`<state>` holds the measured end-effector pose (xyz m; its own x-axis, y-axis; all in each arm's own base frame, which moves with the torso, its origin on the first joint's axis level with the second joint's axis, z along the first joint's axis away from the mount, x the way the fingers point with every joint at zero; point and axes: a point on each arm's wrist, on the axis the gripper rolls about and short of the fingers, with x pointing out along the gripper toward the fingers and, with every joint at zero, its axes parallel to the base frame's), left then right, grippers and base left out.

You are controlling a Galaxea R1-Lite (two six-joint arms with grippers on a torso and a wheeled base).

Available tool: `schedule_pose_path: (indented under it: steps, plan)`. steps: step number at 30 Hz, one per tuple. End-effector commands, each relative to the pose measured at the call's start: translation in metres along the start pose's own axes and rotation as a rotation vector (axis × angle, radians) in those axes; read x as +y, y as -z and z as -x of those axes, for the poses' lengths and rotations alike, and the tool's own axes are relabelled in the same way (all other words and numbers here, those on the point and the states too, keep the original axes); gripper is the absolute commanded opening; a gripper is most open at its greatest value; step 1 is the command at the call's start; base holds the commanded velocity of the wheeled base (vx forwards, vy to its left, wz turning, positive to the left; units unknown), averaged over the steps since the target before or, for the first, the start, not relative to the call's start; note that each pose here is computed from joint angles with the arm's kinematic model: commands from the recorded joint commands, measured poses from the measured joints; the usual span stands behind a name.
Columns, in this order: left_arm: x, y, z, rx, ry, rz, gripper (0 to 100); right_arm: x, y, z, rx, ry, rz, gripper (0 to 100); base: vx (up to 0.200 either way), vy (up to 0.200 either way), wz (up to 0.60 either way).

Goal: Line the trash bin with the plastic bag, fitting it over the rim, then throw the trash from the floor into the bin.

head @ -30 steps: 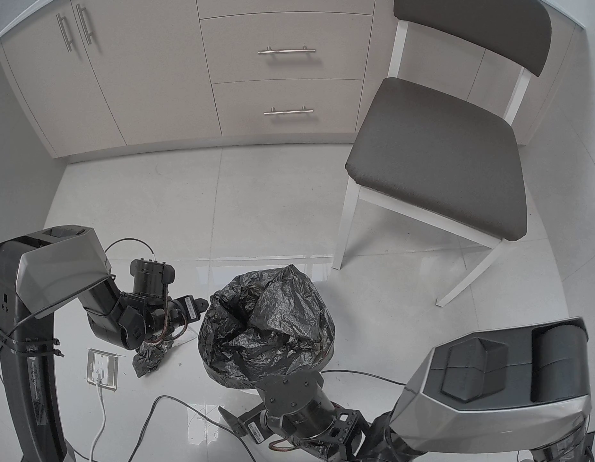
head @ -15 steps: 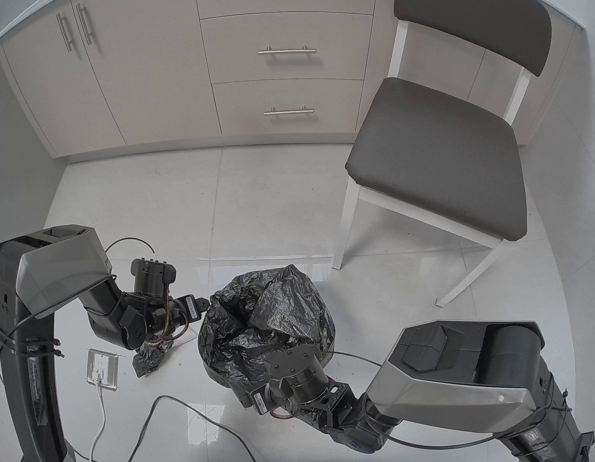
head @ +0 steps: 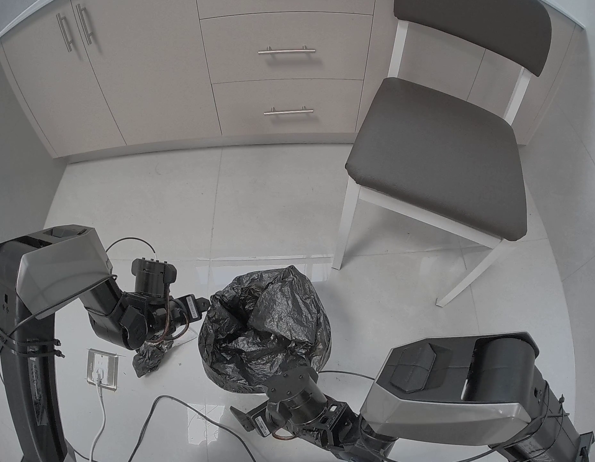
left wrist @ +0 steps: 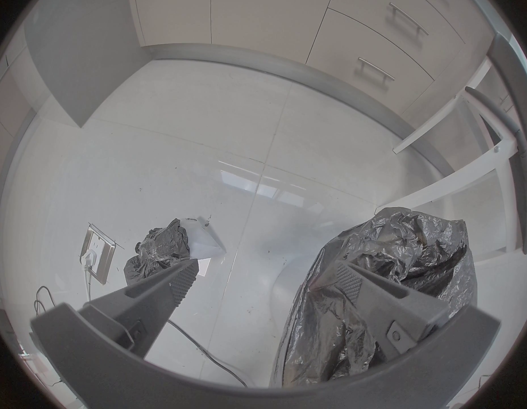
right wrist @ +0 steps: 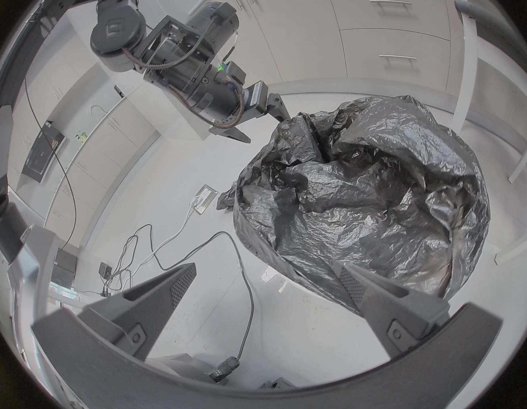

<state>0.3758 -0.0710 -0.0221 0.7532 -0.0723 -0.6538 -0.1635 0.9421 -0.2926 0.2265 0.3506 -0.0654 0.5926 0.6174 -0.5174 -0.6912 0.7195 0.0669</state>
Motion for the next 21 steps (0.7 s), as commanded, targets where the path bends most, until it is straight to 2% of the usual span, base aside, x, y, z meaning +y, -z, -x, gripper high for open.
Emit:
schedule_pose_path:
  steps: [1, 11, 21]
  plan:
    - [0.001, 0.001, -0.001, 0.002, -0.002, 0.003, 100, 0.01, 0.003, 0.004, 0.01, -0.02, 0.014, 100, 0.0, 0.0, 0.0]
    - [0.0, -0.001, 0.001, -0.002, 0.0, 0.001, 100, 0.02, 0.01, 0.003, 0.021, -0.04, 0.028, 100, 0.0, 0.0, 0.0]
    - [0.002, -0.002, 0.001, -0.006, -0.005, 0.005, 100, 0.025, 0.02, 0.014, 0.067, -0.06, -0.001, 100, 0.0, 0.0, 0.0]
